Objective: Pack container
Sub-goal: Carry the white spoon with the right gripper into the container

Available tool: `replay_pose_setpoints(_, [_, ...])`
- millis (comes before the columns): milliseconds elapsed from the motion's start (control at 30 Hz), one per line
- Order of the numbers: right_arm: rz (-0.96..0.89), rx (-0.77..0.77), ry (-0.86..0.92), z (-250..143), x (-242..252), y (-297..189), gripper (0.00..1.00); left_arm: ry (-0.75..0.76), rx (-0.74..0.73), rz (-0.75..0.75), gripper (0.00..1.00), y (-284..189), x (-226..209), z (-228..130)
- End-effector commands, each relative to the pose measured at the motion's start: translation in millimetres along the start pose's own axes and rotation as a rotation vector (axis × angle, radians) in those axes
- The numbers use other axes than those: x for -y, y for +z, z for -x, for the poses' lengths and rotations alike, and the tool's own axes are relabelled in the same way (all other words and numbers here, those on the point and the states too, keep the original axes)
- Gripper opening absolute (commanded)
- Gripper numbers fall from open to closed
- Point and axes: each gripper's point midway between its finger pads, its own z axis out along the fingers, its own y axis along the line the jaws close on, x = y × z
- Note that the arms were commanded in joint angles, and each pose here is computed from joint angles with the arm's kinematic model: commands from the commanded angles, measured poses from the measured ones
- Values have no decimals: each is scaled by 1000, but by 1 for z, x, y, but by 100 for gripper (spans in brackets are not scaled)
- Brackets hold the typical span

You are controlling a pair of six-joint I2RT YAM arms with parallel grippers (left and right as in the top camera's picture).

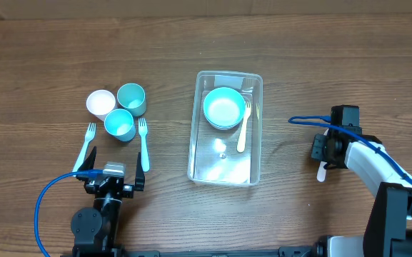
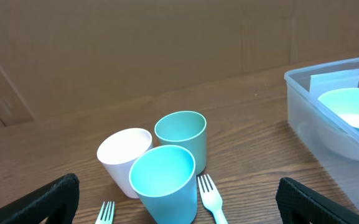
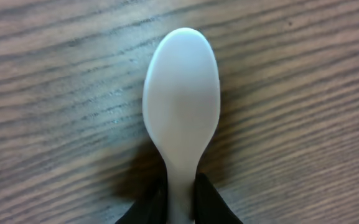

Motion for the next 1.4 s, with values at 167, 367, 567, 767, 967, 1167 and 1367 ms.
replay_pose_setpoints(167, [26,15,10,24,-5,-17,7,11,8,-7,100,0,1,1])
replay_pose_setpoints(367, [145,25,12,50,-25,-46,8,11,9,-7,100,0,1,1])
replay_pose_setpoints(567, [264,48,115,87,-50,-97,16,11,8,-7,100,0,1,1])
replay_pose_setpoints(767, [354,92,-13,93,-119,-143,16,11,8,-7,100,0,2,1])
replay_pose_setpoints(967, [415,132,-163,67,-191,-163,15,11,8,-7,100,0,1,1])
replay_pose_setpoints(1167, [395,165,-250,46,-222,-173,15,11,8,-7,100,0,2,1])
replay_pose_setpoints(1367, [375,157,-262,39,-221,-166,15,11,8,-7,100,0,1,1])
